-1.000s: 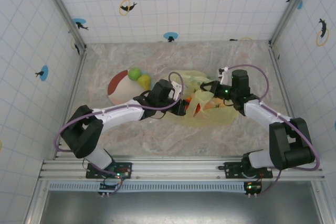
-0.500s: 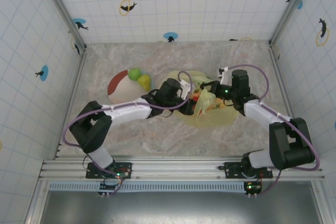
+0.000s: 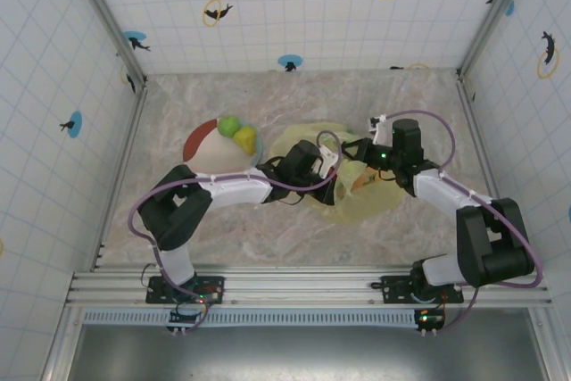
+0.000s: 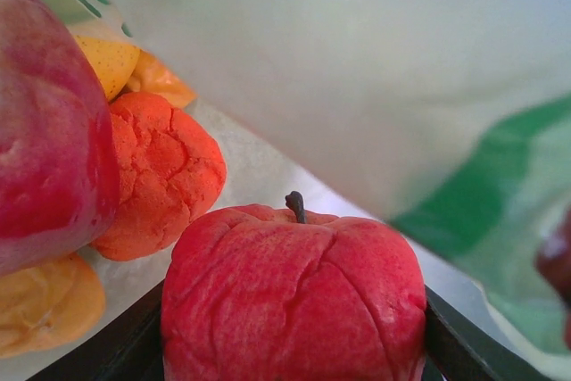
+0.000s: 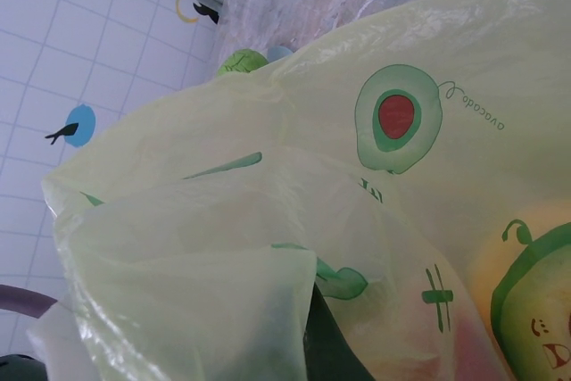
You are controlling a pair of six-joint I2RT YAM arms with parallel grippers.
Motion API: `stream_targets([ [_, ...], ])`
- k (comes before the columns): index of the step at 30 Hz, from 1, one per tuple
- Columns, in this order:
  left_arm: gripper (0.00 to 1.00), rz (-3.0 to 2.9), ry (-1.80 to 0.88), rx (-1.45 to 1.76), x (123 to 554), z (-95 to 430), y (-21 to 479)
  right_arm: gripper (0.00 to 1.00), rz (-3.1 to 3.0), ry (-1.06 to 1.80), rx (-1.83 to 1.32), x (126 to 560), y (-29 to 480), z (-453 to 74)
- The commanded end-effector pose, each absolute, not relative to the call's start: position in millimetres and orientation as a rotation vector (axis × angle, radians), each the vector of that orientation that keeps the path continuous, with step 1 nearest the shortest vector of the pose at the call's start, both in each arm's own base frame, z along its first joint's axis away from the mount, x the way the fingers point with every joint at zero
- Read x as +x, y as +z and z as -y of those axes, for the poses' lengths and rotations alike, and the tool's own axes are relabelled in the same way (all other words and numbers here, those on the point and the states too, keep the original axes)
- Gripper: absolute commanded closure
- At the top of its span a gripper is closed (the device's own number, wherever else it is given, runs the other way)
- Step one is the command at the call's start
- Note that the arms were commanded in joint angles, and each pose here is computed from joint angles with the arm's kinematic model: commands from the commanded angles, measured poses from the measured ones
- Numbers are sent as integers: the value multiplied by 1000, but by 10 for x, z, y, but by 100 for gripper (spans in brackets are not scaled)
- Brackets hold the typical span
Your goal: Place the fruits into the plastic bag
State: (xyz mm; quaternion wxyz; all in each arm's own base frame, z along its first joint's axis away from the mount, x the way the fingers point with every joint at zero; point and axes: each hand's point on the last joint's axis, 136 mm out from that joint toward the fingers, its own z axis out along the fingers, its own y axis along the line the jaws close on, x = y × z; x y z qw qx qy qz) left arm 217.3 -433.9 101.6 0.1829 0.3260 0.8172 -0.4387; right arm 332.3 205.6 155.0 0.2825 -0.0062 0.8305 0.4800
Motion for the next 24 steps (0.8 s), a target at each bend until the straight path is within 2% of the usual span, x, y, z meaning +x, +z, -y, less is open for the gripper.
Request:
stream_targets([
  [1, 41, -2259, -1253, 892, 2240, 4448, 1082, 100, -2222, 1276, -26, 3345, 1530, -2076],
  [24, 25, -2296, -1164, 874, 2312, 4386, 947, 100, -2235, 1273, -18, 3327, 1471, -2055],
])
